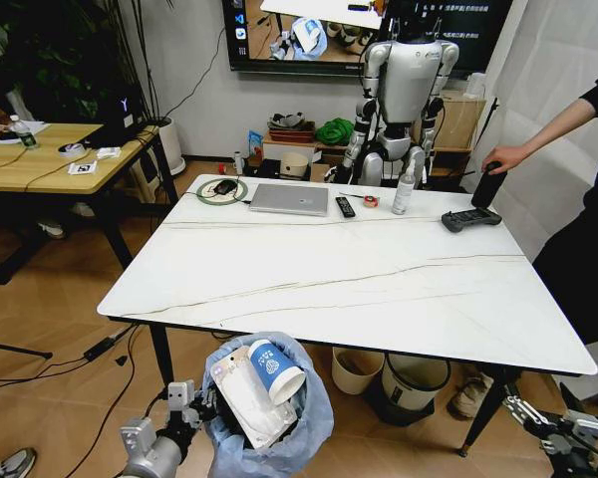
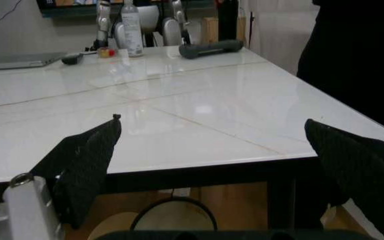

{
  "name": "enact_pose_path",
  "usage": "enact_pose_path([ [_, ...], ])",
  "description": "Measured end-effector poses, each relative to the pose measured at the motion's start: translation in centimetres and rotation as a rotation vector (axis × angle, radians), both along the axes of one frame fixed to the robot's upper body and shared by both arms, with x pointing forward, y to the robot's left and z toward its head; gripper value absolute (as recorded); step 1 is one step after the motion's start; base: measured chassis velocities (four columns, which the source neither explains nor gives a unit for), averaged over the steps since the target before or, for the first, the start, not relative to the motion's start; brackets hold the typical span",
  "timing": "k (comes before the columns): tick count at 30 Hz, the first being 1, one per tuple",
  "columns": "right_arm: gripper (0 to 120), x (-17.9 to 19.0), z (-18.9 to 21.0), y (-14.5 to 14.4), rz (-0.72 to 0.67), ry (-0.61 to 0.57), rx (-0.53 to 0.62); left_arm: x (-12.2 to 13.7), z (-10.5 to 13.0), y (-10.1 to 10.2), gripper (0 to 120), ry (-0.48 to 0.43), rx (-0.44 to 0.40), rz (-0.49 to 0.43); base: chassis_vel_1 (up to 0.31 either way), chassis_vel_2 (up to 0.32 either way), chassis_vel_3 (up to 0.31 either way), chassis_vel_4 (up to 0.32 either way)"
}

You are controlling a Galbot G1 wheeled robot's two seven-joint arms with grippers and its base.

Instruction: Pick up the trash bin and place the trash from the table into it.

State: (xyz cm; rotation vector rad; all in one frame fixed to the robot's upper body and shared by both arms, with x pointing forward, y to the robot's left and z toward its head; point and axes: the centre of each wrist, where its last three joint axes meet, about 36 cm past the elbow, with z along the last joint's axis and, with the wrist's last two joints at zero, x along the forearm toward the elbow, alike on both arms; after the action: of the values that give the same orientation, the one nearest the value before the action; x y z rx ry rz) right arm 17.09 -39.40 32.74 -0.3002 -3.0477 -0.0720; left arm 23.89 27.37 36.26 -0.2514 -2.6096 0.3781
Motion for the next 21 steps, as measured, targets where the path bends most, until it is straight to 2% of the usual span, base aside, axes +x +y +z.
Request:
enact_pose_path([
  [8,100,0.0,0.0,0.0,0.001,0.000,0.000,-1.0,-0.9,0.1,0,0.036,-0.030,0.027,0.000,0.000,0.000,0.000],
  [13,100,0.0,0.0,0.0,0.001,-0.001,0.000,-2.4,-1.7,0.2,0,0.042,0.015,0.057,0.000,0.000,0.000,0.000],
  [21,100,0.1,0.0,0.0,0.001,-0.001,0.000,-2.8,-2.5,0.1,0,0.026,0.044,0.116,0.000,0.000,0.000,0.000],
])
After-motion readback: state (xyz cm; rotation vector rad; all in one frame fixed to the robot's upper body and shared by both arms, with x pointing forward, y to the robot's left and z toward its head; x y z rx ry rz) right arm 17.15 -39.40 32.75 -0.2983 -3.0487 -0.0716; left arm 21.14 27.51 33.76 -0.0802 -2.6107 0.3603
